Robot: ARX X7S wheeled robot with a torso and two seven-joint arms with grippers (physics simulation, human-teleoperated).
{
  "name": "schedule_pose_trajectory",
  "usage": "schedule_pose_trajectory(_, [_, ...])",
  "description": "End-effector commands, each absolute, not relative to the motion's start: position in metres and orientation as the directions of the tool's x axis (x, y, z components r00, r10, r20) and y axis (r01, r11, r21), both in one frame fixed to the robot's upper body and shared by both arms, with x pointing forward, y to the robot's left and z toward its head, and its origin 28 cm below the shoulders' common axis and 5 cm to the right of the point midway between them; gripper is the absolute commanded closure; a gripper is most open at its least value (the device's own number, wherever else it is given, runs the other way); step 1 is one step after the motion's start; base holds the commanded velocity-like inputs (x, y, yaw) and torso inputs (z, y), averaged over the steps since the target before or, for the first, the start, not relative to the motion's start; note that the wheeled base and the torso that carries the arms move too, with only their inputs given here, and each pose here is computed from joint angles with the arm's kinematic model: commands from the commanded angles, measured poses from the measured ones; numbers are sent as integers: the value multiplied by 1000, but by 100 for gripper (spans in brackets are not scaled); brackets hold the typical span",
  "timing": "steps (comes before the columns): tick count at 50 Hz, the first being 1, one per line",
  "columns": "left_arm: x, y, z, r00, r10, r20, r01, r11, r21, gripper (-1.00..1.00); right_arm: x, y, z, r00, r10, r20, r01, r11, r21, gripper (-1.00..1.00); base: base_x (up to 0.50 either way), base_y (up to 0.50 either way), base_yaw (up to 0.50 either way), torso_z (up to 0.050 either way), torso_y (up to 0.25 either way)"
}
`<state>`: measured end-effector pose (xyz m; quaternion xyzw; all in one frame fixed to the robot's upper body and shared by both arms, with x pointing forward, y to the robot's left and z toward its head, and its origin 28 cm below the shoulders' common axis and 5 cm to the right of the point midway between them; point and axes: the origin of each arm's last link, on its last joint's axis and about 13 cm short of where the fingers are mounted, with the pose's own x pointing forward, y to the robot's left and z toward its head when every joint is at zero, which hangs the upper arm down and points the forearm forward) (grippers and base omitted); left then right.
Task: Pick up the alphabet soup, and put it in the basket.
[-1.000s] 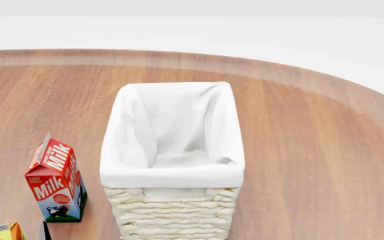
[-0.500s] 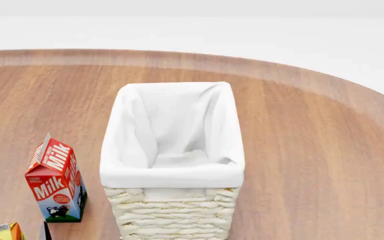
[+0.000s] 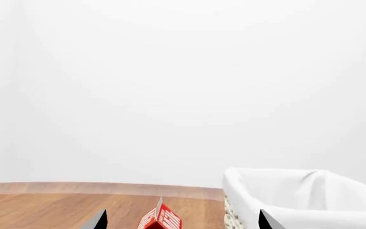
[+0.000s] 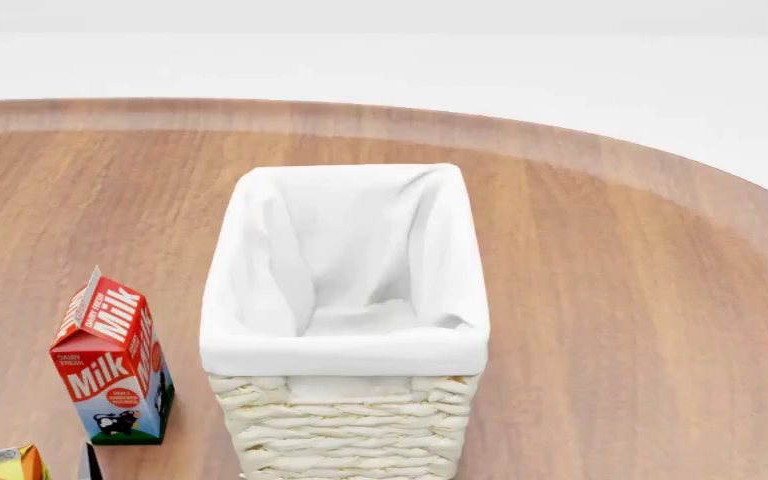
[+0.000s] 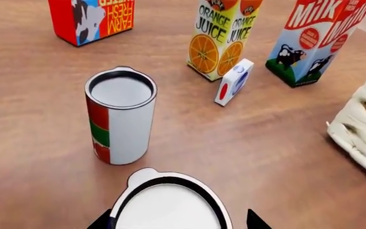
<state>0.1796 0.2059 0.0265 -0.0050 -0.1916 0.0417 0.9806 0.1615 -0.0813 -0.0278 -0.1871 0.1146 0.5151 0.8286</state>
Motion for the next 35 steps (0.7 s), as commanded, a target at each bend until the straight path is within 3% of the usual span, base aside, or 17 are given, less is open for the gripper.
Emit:
schedule_pose_trajectory(1, [180, 206, 27, 923, 84, 376, -80, 996, -26, -100, 164, -80, -31, 448, 796, -407, -894, 399, -202, -100, 0, 0, 0, 0, 0])
schedule_pose_trajectory(25, [180, 206, 27, 923, 84, 376, -80, 996, -27, -100, 172, -73, -44, 422, 775, -471, -906, 374, -197, -100, 0, 0, 0, 0, 0])
schedule_pose_trajectory(26, [180, 206, 27, 923, 84, 376, -80, 996, -27, -100, 172, -73, -45, 423, 774, -472, -906, 375, -196, 100, 0, 0, 0, 0, 0])
schedule_pose_trajectory(35, [180, 206, 26, 923, 84, 375, -80, 996, -26, -100, 172, -72, -46, 424, 769, -479, -906, 369, -209, 100, 1, 1, 2, 0, 0])
